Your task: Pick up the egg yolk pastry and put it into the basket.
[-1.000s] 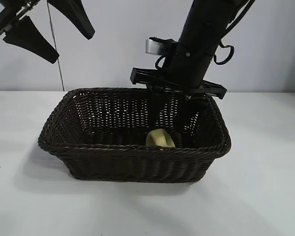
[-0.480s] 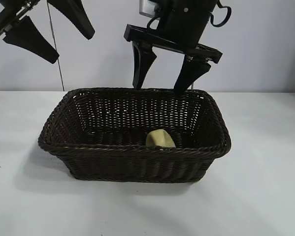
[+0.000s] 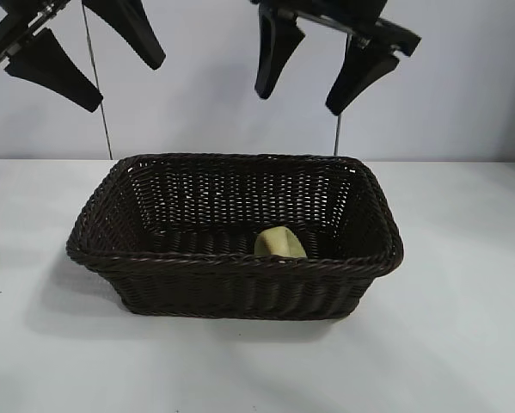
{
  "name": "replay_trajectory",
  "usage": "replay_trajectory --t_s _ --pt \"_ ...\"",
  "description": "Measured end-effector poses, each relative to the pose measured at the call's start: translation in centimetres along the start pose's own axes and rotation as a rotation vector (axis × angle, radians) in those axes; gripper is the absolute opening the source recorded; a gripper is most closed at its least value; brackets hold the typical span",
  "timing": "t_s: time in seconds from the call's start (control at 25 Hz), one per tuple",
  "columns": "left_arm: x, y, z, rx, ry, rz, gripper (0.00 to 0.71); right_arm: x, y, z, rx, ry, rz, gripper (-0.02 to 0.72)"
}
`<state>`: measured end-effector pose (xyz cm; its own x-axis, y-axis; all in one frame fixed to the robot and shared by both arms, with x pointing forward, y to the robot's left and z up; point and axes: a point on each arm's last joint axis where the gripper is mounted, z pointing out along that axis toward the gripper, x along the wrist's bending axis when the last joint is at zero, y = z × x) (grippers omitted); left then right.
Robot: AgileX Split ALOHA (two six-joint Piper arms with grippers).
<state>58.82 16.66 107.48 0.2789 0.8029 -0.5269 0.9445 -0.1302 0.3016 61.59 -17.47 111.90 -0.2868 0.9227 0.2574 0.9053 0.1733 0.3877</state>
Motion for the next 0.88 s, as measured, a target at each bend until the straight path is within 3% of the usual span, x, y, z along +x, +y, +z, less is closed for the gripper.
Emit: replay_trajectory --t_s 0.28,0.88 --pt "0.1 0.0 0.0 0.002 0.009 0.005 0.55 -3.1 -3.0 -0.7 0.058 -0.033 0.031 0.585" --pt "0.1 0.0 0.0 0.002 0.011 0.005 0.55 -3.8 -4.7 0.8 0.137 -0.034 0.045 0.589"
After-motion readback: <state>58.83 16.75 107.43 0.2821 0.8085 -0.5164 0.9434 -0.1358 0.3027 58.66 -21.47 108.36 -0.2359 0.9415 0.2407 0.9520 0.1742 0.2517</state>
